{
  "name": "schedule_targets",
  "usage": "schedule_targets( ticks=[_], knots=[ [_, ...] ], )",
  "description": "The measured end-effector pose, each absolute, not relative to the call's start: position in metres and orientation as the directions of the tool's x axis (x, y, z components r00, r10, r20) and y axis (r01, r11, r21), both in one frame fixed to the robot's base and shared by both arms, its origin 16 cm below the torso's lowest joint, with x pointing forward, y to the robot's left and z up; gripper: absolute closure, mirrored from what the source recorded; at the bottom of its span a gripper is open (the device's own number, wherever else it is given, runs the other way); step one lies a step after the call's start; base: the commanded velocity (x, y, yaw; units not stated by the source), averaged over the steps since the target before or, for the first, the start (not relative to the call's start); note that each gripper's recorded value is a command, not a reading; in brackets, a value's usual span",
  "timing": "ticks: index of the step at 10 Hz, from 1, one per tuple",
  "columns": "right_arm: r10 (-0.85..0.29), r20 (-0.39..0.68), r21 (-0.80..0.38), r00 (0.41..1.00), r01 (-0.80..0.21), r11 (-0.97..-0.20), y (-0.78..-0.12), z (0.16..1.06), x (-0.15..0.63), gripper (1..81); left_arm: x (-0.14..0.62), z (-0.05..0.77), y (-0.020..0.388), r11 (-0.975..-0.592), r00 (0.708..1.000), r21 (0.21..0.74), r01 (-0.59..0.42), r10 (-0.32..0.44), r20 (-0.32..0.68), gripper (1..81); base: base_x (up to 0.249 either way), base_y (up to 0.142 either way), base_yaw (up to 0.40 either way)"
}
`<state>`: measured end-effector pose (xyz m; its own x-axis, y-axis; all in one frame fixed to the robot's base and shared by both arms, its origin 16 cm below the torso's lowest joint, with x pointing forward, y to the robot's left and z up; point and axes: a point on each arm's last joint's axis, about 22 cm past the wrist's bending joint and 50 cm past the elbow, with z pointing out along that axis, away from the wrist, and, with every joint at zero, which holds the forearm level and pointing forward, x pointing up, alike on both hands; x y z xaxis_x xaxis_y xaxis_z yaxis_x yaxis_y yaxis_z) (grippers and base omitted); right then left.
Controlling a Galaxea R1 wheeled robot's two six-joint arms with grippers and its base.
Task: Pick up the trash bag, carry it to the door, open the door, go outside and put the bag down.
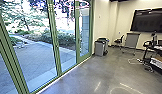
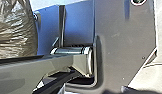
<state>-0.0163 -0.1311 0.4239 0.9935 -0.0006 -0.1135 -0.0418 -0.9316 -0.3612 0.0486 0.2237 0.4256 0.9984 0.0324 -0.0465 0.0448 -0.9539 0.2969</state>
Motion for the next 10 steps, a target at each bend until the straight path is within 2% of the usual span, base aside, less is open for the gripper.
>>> schedule_targets(
  ticks=[10],
  knots=[
    [0.002,-0.113,-0.361,0.994,-0.039,-0.932,-0.1311,0.4240,-0.0160,1.0,0.0469,0.4252,0.2239,-0.954,0.998,0.296,0.045,0.033,-0.046,81.1,0.135,0.000,0.000]
  ],
)
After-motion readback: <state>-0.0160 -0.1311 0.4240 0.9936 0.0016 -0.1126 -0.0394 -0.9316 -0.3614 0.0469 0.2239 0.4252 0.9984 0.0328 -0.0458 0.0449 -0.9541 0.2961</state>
